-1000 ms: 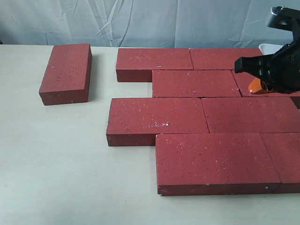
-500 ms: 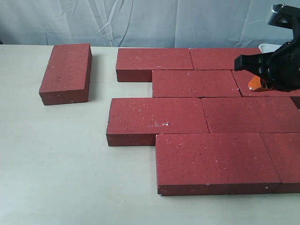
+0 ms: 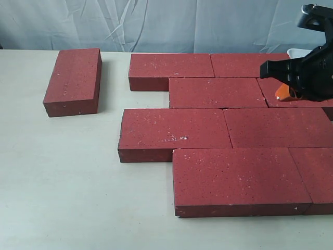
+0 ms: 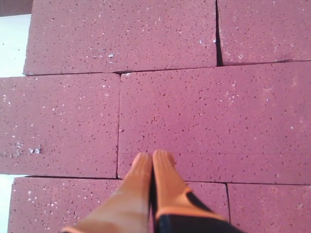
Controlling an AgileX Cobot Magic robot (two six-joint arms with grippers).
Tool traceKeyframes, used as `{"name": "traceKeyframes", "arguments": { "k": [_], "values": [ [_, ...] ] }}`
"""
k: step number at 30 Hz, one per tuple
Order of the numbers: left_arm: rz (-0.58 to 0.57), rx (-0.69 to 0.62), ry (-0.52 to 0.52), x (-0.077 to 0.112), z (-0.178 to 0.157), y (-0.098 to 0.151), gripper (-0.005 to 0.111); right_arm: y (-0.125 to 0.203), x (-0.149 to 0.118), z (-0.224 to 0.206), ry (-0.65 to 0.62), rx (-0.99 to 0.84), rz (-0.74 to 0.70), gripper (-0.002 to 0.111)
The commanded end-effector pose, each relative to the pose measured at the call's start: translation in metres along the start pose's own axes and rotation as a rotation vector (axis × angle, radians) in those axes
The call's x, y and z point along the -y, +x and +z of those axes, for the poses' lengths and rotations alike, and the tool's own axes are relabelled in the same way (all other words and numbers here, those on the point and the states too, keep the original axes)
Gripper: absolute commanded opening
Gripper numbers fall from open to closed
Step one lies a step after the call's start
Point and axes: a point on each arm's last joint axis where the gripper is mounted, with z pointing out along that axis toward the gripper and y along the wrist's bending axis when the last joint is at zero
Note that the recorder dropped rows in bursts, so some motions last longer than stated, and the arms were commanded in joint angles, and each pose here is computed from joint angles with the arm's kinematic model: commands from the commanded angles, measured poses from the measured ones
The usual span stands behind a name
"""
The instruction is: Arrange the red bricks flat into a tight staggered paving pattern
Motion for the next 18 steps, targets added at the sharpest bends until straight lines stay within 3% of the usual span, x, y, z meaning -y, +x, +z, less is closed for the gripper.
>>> {"name": "traceKeyframes", "arguments": {
  "k": [1, 2, 5, 9, 11, 13, 18],
  "values": [
    [0.009, 0.053, -0.001, 0.001, 0.004, -0.012, 0.014, -0.001, 0.001, -0.002, 0.001, 0.017, -0.002, -0.001],
    [0.04, 0.056, 0.0, 0.001, 0.007, -0.017, 0.0, -0.001, 0.001, -0.002, 0.001, 0.017, -0.002, -0.001],
    [0.16, 0.053, -0.001, 0.002, 0.021, -0.03, 0.0, -0.001, 0.001, -0.002, 0.001, 0.017, -0.002, -0.001],
    [0.11, 0.013, -0.05, -0.001, 0.052, -0.048, 0.0, -0.001, 0.001, -0.002, 0.001, 0.017, -0.002, -0.001],
    [0.046, -0.091, -0.082, -0.003, 0.077, -0.05, 0.0, -0.001, 0.001, -0.002, 0.001, 0.017, -0.002, -0.001],
    [0.058, -0.241, -0.083, -0.004, 0.104, -0.044, 0.0, -0.001, 0.001, -0.002, 0.001, 0.017, -0.002, -0.001],
    [0.071, -0.619, -0.074, -0.007, 0.171, -0.009, 0.0, -0.001, 0.001, -0.002, 0.001, 0.017, -0.002, -0.001]
  ]
}}
